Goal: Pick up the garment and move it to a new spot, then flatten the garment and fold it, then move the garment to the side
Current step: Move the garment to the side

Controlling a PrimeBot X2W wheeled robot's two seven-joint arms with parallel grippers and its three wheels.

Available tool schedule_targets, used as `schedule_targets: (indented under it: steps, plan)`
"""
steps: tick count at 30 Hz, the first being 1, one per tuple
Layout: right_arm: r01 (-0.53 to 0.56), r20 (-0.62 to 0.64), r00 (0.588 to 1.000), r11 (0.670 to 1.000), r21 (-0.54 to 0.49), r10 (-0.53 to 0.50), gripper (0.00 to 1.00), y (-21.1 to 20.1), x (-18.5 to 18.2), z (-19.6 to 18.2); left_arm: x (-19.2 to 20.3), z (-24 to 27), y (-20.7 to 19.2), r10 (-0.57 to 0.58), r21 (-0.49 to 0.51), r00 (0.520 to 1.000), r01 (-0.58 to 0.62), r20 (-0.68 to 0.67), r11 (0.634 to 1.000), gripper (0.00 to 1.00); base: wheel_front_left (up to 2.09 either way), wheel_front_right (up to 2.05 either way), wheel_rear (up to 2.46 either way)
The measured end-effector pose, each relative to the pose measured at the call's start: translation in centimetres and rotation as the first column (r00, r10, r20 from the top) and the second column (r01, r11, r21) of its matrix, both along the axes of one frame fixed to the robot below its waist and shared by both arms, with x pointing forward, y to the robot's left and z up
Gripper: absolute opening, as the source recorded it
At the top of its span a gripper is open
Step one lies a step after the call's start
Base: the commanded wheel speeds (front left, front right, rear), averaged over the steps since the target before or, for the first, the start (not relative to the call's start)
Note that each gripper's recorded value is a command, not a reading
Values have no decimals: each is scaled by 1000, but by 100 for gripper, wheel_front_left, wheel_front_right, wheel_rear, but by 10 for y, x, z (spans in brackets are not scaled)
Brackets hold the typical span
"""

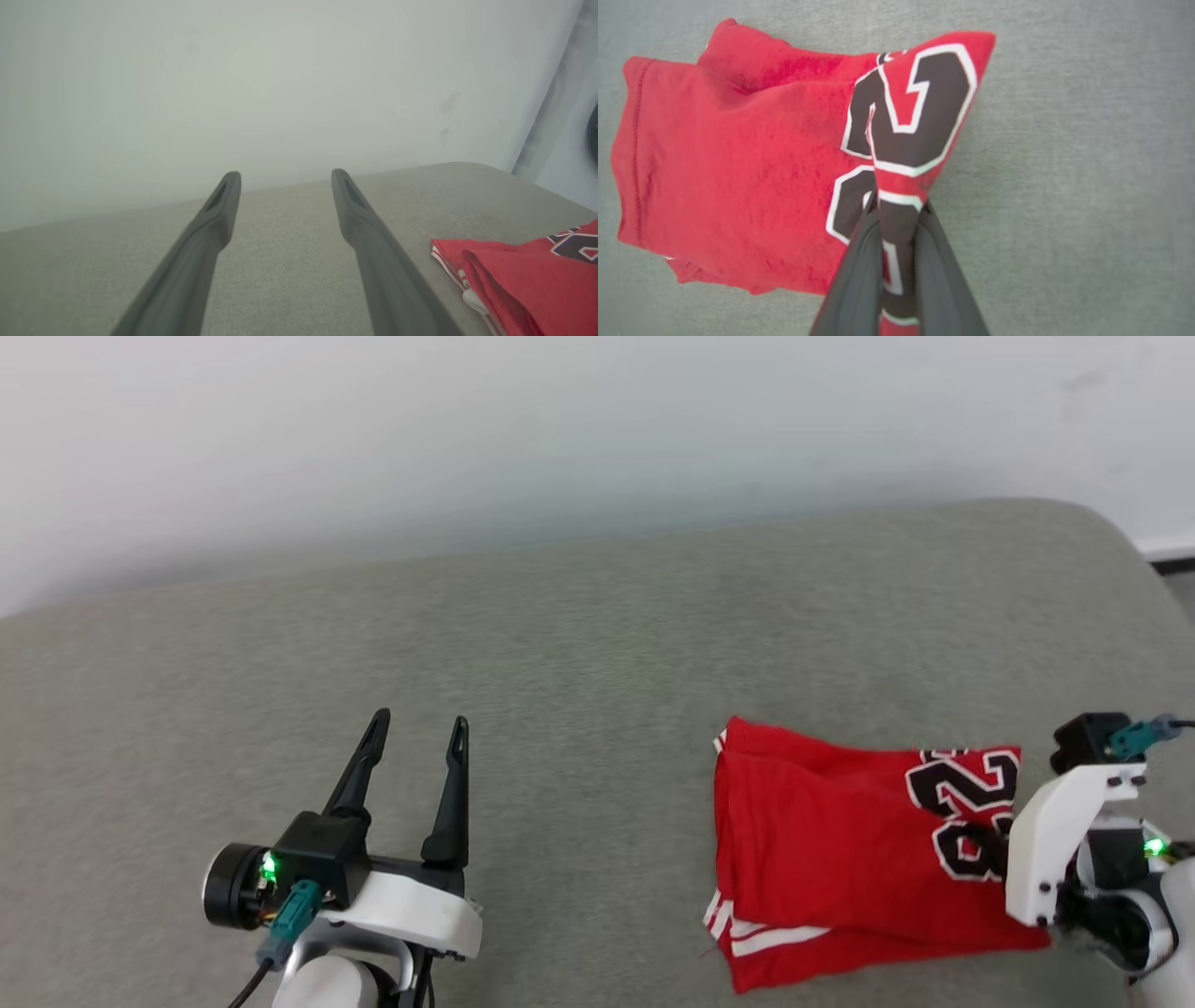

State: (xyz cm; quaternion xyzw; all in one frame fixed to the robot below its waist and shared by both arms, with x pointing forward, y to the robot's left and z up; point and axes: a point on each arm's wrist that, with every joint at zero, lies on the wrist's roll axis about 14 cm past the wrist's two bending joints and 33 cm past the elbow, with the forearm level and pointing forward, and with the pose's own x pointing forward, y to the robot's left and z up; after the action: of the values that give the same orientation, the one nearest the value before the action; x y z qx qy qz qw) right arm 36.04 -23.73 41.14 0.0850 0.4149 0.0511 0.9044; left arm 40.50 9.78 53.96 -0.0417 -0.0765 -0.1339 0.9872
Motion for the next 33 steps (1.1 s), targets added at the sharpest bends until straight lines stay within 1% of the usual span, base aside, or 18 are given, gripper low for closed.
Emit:
schedule_targets:
  steps: [4, 9, 13, 18, 23, 25, 28, 29, 30, 31, 33]
  plan:
    - [104, 42, 994, 993, -46, -102, 0, -39, -5, 8, 14, 7, -39, -110, -6, 994, 110, 24, 994, 100, 0, 0, 0]
    - [226, 82, 973, 965, -136, -216, 0, -95, 6, 13, 37, 7, -77, -227, 0, 973, 227, 34, 974, 100, 0, 0, 0]
    - [308, 113, 951, 922, -235, -289, 0, -143, 20, 18, 55, -4, -98, -295, 9, 955, 295, 21, 956, 100, 0, 0, 0]
    - [424, 167, 905, 846, -322, -390, 0, -201, 33, 24, 75, -21, -112, -347, 11, 938, 347, 9, 938, 100, 0, 0, 0]
    - [482, 217, 876, 782, -395, -431, 0, -237, 48, 22, 91, -37, -116, -360, 2, 933, 360, -3, 933, 100, 0, 0, 0]
    - [492, 221, 870, 769, -408, -440, 0, -243, 55, 16, 98, -44, -114, -357, 4, 934, 357, -9, 934, 100, 0, 0, 0]
    - [500, 220, 866, 764, -407, -450, 0, -241, 62, -2, 105, -59, -111, -351, 7, 936, 351, -35, 936, 100, 0, 0, 0]
    - [494, 213, 869, 763, -417, -447, 11, -240, 63, -10, 106, -63, -110, -349, 7, 936, 349, -43, 937, 100, 0, 0, 0]
    - [492, 216, 870, 762, -420, -443, 48, -238, 64, -16, 108, -67, -109, -346, 6, 937, 347, -51, 938, 100, 0, 0, 0]
    - [497, 214, 868, 762, -416, -449, 100, -237, 64, -21, 108, -71, -108, -346, 6, 936, 347, -60, 938, 100, 0, 0, 0]
    - [500, 204, 866, 762, -411, -457, 100, -234, 64, -31, 109, -74, -107, -343, 6, 937, 344, -67, 939, 100, 0, 0, 0]
